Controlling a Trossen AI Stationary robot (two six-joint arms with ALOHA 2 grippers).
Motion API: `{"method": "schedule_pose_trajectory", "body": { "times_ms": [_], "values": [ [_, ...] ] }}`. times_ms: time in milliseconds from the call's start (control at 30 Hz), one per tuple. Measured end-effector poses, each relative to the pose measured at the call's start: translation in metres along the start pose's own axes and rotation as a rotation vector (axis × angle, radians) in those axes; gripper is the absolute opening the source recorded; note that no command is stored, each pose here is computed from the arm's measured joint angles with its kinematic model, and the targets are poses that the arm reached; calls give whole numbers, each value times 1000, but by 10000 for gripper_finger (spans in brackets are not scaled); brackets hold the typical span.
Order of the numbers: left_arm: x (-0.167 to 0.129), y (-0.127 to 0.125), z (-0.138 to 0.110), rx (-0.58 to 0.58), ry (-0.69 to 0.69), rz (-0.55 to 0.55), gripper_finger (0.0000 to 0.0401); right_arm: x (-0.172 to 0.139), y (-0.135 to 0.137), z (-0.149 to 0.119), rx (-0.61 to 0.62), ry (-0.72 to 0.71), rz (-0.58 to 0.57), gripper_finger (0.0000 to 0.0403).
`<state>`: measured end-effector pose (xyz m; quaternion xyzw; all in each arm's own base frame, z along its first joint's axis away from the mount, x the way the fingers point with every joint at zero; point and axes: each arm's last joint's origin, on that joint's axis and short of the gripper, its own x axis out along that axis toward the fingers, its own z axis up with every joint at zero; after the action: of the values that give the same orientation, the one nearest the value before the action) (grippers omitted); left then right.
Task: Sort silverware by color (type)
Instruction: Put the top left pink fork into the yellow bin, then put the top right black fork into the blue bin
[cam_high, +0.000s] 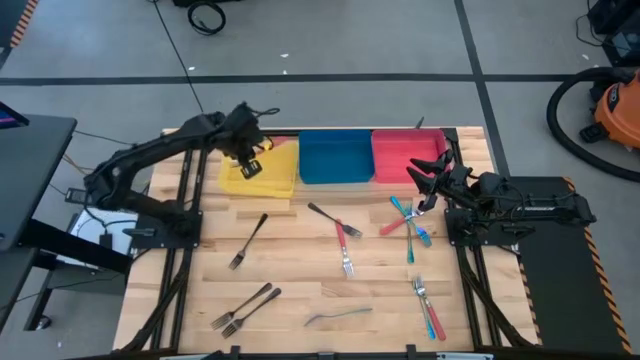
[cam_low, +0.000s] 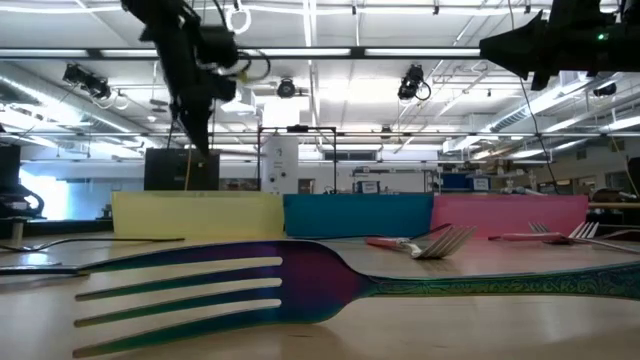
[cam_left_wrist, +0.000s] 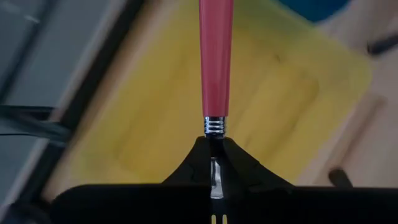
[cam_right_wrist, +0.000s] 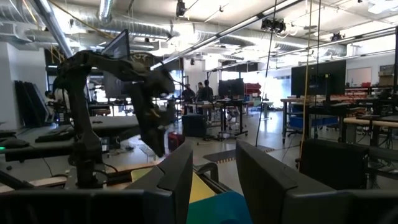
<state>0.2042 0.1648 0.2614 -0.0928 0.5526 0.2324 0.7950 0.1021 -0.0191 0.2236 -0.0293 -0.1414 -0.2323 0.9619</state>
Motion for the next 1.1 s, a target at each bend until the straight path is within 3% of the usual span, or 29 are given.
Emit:
{"method": "schedule_pose_trajectory", "body": {
  "times_ms": [300, 667, 1100],
  "values": [
    [58, 1, 2, 63, 218, -60, 13, 0, 0, -2, 17, 20, 2, 130],
    [94, 6, -1, 79, 333, -90, 17, 0, 0, -3, 23, 34, 6, 130],
    [107, 14, -6, 47, 385, -97, 96, 0, 0, -3, 22, 32, 6, 130]
  ]
}}
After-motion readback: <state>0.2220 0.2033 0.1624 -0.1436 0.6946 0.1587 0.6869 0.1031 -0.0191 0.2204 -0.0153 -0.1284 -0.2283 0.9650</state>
